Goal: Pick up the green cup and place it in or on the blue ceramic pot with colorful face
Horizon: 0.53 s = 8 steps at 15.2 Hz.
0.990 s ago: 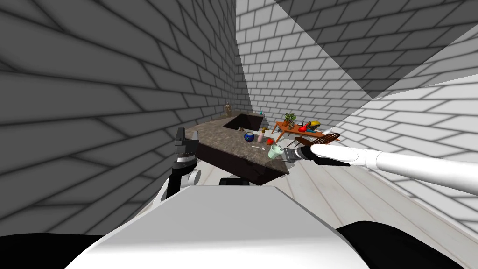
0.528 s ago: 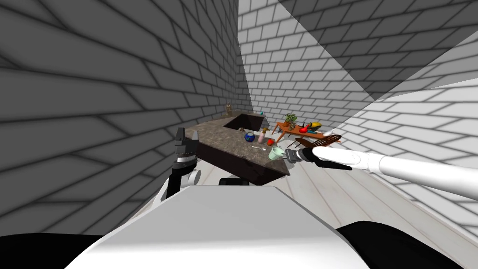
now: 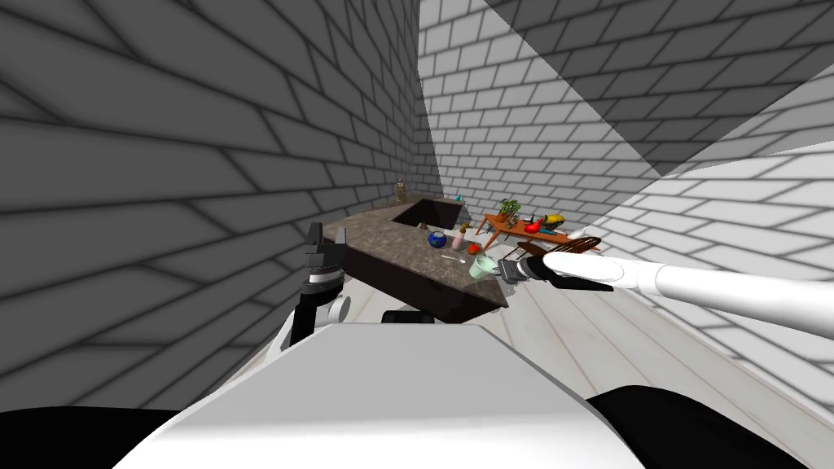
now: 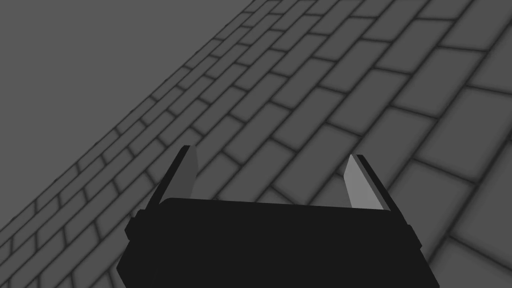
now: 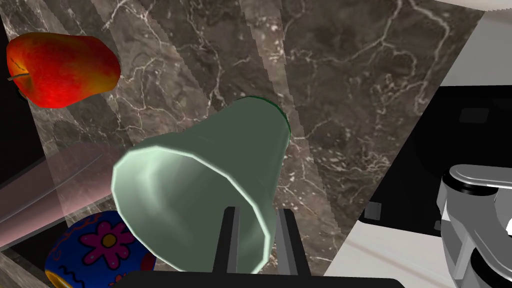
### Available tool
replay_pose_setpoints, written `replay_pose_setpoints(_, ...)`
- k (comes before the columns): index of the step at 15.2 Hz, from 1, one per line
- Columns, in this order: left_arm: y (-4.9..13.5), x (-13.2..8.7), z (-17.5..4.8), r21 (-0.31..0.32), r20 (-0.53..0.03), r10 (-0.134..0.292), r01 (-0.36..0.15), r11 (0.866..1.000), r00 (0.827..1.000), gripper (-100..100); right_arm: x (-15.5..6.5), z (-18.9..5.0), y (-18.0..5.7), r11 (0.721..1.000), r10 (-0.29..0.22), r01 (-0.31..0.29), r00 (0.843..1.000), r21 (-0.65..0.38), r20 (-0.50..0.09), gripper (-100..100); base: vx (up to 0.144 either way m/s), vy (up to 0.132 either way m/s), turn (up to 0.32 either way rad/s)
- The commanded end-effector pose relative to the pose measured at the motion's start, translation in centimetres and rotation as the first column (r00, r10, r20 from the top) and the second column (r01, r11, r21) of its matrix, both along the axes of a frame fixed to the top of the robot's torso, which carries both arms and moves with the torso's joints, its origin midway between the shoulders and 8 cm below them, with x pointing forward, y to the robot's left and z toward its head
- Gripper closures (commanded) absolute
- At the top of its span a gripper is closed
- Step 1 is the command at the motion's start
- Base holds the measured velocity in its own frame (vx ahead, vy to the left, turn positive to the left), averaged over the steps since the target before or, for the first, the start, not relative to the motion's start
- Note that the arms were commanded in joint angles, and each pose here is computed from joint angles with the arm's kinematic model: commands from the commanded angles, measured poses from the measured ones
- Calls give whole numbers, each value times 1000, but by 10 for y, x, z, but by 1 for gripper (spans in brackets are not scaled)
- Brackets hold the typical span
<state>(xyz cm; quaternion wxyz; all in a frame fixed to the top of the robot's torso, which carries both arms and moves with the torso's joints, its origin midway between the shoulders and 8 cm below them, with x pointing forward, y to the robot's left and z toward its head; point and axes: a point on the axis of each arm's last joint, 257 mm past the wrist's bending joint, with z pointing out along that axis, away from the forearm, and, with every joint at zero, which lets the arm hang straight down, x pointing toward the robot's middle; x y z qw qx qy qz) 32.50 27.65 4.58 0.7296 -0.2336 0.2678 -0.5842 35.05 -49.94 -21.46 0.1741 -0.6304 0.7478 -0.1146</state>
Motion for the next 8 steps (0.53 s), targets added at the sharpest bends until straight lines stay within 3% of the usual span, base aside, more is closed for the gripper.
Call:
replay_pose_setpoints(1, 0, 0, 0, 0, 0, 0, 0, 1000, 1000, 0, -1, 4, -11, 1000, -11, 11, 1000, -16, -7, 100, -22, 41, 152)
replay_pose_setpoints(4, 0, 0, 0, 0, 0, 0, 0, 1000, 1000, 0, -1, 9, -27, 998, -36, 35, 999, -44, -25, 100, -13, 31, 80)
replay_pose_setpoints(7, 0, 0, 0, 0, 0, 0, 0, 1000, 1000, 0, -2, 21, -57, 992, -84, 79, 995, -94, -54, 100, -26, 52, 235)
replay_pose_setpoints(8, 0, 0, 0, 0, 0, 0, 0, 1000, 1000, 0, -2, 21, -57, 992, -84, 79, 995, -94, -54, 100, -20, 53, 174)
